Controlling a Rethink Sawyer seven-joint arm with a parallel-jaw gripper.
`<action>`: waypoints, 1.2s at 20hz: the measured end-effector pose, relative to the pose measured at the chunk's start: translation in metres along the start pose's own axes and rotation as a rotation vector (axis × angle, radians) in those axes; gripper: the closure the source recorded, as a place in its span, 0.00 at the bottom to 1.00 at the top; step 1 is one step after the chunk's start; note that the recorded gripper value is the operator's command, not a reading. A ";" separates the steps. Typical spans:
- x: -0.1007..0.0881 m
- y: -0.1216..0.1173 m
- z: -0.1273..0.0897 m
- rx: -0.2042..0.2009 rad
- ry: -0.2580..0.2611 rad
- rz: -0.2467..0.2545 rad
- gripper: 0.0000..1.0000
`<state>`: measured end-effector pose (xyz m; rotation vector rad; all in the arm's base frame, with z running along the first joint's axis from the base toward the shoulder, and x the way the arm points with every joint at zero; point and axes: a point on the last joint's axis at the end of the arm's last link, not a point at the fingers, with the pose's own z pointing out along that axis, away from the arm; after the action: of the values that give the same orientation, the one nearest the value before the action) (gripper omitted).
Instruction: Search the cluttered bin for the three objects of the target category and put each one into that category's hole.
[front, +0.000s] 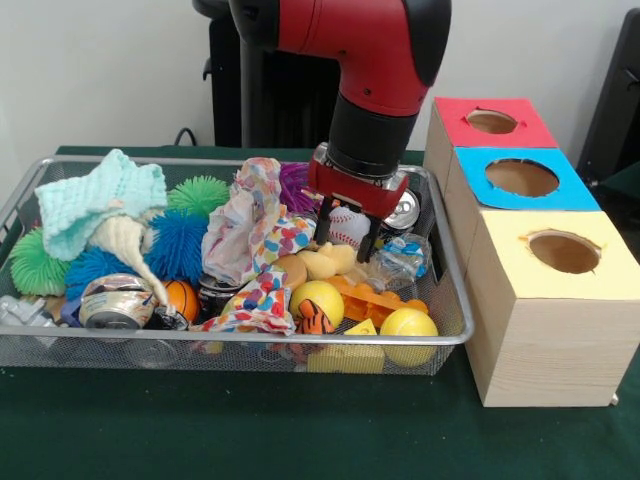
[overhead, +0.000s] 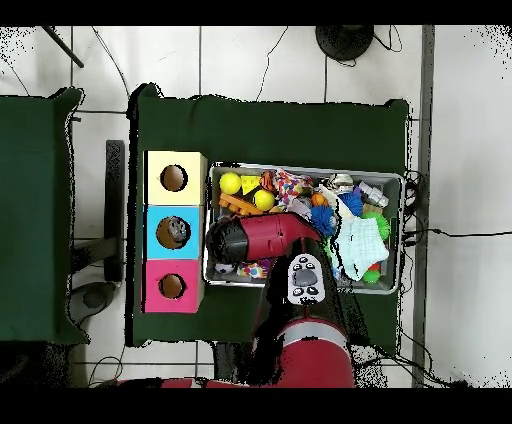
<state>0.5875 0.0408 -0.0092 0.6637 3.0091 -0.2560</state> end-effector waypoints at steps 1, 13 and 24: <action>0.000 0.000 0.000 0.001 0.001 0.000 0.00; 0.004 -0.009 0.015 0.055 0.042 -0.003 0.00; 0.011 0.005 0.015 0.064 0.031 -0.035 0.00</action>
<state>0.5801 0.0470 -0.0260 0.6256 3.0566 -0.3478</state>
